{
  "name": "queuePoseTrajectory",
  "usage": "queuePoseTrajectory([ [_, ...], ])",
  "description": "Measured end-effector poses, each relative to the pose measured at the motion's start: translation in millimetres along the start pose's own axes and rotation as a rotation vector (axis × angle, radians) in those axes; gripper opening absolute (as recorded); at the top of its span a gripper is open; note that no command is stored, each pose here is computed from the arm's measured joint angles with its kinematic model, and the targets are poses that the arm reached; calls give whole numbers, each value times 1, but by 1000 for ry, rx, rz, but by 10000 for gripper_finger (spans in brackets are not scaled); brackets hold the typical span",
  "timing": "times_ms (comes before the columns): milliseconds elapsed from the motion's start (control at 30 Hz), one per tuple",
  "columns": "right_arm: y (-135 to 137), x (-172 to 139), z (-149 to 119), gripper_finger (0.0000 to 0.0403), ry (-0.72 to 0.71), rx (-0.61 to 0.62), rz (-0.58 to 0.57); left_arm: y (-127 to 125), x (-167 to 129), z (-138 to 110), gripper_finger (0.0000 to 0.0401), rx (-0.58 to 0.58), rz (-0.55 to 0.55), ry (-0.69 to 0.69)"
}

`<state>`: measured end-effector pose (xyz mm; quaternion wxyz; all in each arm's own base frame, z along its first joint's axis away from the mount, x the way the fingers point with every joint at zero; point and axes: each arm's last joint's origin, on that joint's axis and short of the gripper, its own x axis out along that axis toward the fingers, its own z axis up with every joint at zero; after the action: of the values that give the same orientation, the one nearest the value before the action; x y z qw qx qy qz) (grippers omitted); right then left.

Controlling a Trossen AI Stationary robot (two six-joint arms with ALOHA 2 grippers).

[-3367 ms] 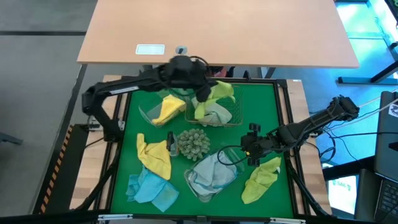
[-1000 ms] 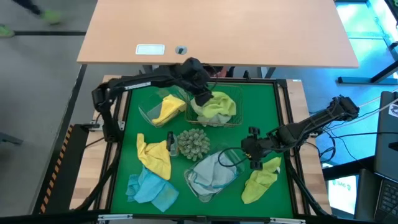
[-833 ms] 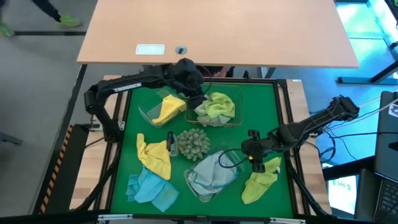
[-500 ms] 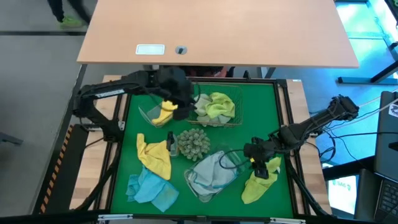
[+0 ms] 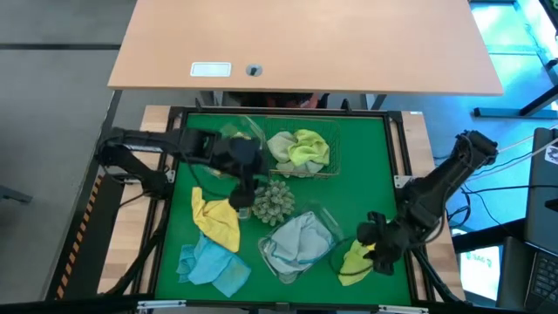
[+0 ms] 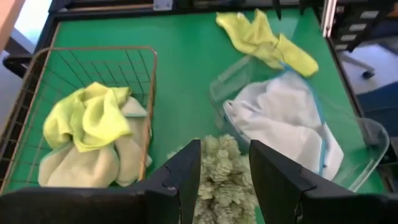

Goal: Sort microfiber towel by color & place in baskets
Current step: Put the green microfiber towel into the wire basket

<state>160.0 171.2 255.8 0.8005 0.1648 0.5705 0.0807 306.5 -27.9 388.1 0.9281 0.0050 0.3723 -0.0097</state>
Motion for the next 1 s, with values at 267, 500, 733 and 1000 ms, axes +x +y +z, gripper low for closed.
queuePoseTrajectory([
  [267, 17, 28, -12, 172, 28, -38, -52, -31, -13, -41, 130, -49, 51, -3],
  [500, 18, 60, -11, 172, 61, -43, -136, -46, -19, -90, 130, -120, 44, -115],
  [733, 15, 87, -15, 172, 123, -51, -228, -55, -17, -120, 130, -136, -17, -158],
  [1000, 10, 118, -21, 172, 187, -60, -328, -73, -14, -138, 130, -113, -54, -189],
])
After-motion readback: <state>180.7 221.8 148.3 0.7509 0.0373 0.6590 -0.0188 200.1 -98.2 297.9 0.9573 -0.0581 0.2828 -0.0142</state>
